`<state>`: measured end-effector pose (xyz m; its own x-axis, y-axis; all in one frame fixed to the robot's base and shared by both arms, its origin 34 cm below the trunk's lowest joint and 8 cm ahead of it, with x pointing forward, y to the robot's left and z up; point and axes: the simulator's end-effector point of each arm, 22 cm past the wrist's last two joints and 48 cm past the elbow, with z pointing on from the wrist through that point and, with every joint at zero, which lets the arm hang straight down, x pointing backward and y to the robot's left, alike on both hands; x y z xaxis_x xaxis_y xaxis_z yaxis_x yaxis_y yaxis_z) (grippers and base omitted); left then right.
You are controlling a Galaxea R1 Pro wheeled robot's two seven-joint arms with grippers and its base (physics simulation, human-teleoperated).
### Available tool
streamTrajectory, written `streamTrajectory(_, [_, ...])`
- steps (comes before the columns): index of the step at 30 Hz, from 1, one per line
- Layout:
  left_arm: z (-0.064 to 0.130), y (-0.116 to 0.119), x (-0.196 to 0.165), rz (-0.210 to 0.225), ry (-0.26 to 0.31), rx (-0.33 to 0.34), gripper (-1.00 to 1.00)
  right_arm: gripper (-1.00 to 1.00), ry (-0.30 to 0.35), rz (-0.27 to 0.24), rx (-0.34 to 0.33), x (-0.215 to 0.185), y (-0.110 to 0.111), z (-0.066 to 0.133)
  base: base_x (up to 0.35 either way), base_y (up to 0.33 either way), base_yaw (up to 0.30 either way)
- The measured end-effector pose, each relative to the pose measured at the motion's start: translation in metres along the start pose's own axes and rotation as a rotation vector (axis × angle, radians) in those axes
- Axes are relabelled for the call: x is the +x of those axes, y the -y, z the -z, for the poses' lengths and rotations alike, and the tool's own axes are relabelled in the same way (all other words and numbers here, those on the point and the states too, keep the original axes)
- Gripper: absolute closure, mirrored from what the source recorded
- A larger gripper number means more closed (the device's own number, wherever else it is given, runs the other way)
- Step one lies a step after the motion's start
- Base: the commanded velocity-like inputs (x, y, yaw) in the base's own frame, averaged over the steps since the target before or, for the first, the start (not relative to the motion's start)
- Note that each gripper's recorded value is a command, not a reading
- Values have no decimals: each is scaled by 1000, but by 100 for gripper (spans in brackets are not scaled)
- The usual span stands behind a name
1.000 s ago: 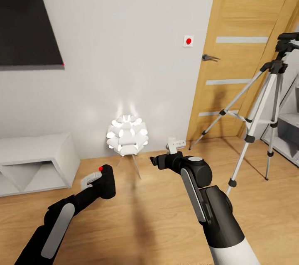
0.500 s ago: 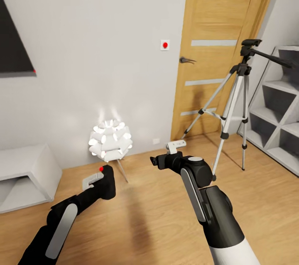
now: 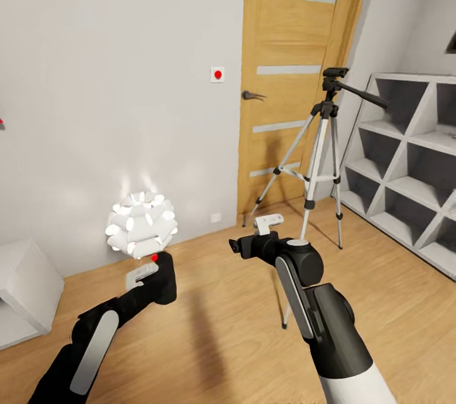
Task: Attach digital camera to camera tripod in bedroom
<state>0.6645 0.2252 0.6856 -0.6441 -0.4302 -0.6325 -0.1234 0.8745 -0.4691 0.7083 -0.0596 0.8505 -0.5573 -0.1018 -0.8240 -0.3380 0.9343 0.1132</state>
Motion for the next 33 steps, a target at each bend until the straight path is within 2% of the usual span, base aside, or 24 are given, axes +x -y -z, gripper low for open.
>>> streamTrajectory(5, [4,9,-4,-3,-6,7,100,-100,0,0,0,-8,-1,4,0,0,-273])
streamTrajectory(11, [5,32,3,-39,-40,33,100,-100,0,-1,0,-18,-1,10,0,0,-273])
streamTrajectory(17, [6,42,7,-56,-66,37,100,-100,-1,-1,1,-28,-2,15,0,0,-273])
streamTrajectory(33, [21,52,-16,-51,-48,31,100,-100,-2,-1,-1,-52,-5,29,0,0,-273])
